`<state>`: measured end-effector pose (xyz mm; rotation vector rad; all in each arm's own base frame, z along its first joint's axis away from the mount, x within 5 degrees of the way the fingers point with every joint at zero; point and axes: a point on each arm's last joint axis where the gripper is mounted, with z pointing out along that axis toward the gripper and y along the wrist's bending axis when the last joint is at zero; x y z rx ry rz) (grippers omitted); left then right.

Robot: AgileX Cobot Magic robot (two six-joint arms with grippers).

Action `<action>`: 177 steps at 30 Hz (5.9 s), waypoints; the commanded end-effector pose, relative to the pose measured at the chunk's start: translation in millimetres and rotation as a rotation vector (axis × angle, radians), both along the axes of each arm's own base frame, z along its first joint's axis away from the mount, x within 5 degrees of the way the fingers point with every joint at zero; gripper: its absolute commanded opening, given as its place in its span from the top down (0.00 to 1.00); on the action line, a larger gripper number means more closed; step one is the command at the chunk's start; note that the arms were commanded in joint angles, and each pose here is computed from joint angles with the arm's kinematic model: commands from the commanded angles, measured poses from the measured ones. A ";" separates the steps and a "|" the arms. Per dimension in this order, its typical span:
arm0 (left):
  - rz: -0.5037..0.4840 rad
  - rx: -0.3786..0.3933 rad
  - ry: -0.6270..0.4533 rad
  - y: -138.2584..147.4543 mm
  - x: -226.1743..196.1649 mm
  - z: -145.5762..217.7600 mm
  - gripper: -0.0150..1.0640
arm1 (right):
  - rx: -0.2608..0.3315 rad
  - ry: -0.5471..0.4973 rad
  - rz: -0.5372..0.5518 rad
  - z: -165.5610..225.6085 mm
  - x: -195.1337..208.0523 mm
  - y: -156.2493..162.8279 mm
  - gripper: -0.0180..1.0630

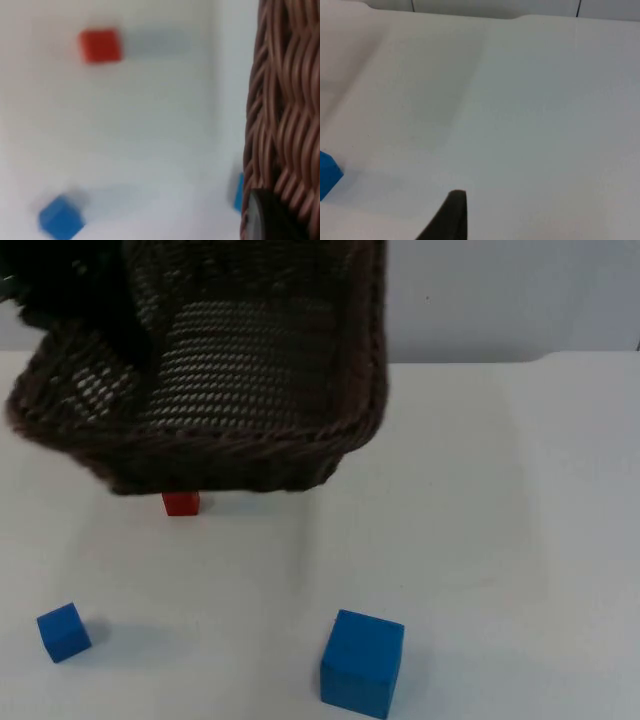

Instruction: Pick up the basket with the left hand and place the largest block into the basket with the right hand.

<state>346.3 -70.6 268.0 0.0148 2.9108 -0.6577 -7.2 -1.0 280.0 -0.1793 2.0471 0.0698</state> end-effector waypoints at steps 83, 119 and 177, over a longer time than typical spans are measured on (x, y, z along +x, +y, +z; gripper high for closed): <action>0.158 0.056 -0.004 53.3 -122.7 -39.3 0.99 | -0.211 0.213 0.232 40.8 203.2 49.2 0.02; 0.143 0.065 0.011 53.6 -124.5 -39.8 0.99 | -0.625 0.353 1.071 -132.0 218.9 244.9 0.02; 0.144 0.065 0.007 53.7 -124.1 -39.8 0.99 | -0.469 0.561 1.101 -116.4 246.7 225.0 0.98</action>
